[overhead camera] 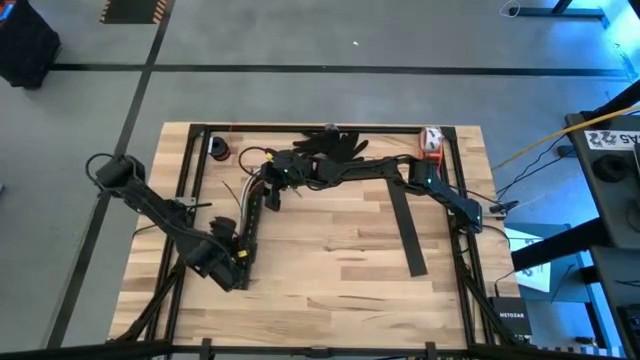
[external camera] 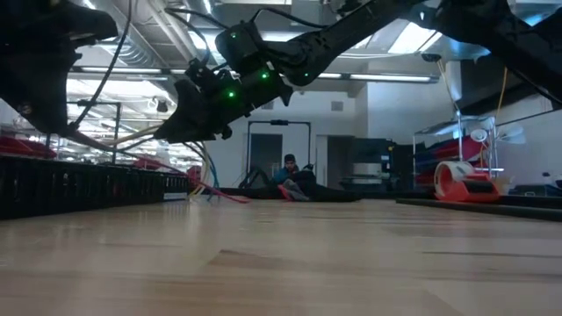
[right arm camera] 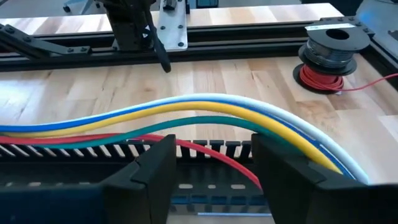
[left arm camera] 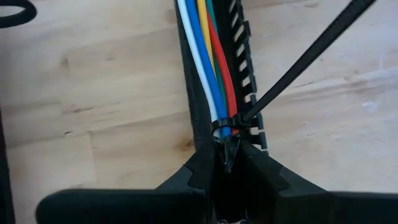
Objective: Ziptie cables
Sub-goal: Put the black zip tied cables wires into the black cable duct
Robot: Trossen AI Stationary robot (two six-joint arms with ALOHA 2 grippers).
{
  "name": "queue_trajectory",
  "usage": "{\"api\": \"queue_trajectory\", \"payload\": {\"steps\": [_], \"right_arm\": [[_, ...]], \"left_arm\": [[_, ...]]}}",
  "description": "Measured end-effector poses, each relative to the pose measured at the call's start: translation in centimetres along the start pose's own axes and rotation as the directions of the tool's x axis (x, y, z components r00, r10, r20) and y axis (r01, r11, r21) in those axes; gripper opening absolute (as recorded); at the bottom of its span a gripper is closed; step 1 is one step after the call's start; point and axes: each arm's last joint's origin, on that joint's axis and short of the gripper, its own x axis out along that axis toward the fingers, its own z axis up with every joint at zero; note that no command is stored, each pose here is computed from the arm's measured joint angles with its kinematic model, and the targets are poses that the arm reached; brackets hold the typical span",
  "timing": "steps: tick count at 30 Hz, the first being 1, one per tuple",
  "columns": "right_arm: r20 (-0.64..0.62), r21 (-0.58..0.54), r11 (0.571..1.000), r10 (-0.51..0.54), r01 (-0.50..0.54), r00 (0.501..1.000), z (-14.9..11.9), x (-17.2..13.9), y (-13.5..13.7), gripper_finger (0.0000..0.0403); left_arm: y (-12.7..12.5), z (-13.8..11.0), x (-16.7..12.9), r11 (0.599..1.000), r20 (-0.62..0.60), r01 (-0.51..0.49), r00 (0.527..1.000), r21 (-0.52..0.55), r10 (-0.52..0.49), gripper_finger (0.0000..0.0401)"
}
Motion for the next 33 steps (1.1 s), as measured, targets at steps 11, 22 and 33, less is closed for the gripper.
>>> {"api": "queue_trajectory", "payload": {"steps": [11,22,33], "right_arm": [[-0.086,0.016,0.999,0.036,-0.035,0.996,-0.8,0.0,0.1,0.0202],[-0.101,0.016,0.999,0.042,-0.041,0.994,-1.0,-0.1,0.1,0.0202],[-0.097,0.012,0.999,0.049,-0.048,0.994,-1.0,-0.1,0.1,0.0202]], "left_arm": [[-0.4,-1.1,1.0,0.999,-0.018,-0.035,0.999,0.007,0.035,0.0047],[-1.6,-3.1,2.0,1.0,-0.112,0.0,0.994,-0.028,-0.003,0.0047],[-2.0,-3.3,2.0,0.998,-0.135,0.025,0.99,-0.056,-0.032,0.0133]]}}
